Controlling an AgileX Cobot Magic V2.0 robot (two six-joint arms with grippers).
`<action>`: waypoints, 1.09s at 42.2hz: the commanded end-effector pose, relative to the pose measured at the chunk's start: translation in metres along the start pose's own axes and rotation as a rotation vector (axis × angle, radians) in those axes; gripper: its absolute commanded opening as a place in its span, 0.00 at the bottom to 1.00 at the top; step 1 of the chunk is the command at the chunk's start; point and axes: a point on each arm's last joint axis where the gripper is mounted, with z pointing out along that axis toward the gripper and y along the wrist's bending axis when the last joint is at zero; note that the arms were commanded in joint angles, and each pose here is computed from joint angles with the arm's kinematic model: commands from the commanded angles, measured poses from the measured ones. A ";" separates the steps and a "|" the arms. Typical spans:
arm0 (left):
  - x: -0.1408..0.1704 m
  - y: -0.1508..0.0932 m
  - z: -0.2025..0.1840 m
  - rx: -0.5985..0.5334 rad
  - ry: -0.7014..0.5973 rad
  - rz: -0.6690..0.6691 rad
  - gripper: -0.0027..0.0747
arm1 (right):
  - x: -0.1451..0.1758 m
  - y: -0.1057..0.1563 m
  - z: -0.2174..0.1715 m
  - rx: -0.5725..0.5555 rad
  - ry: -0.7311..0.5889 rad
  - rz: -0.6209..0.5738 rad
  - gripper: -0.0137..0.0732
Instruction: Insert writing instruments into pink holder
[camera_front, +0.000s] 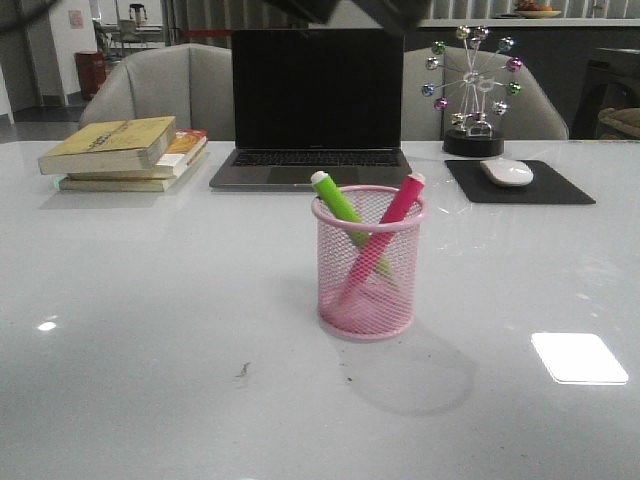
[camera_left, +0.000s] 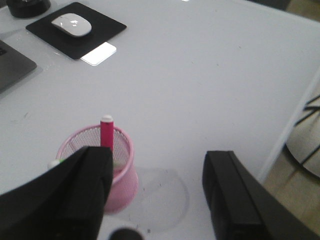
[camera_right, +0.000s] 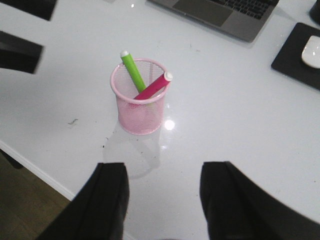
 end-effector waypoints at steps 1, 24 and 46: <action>-0.013 -0.002 -0.047 0.005 -0.034 0.016 0.63 | -0.008 -0.001 -0.014 0.002 -0.099 -0.011 0.67; 0.093 0.002 -0.112 -0.185 0.246 0.062 0.62 | 0.033 0.000 -0.009 -0.001 -0.014 -0.004 0.65; 0.097 0.005 -0.111 -0.234 0.246 -0.067 0.15 | 0.035 -0.001 -0.007 0.002 -0.006 -0.008 0.19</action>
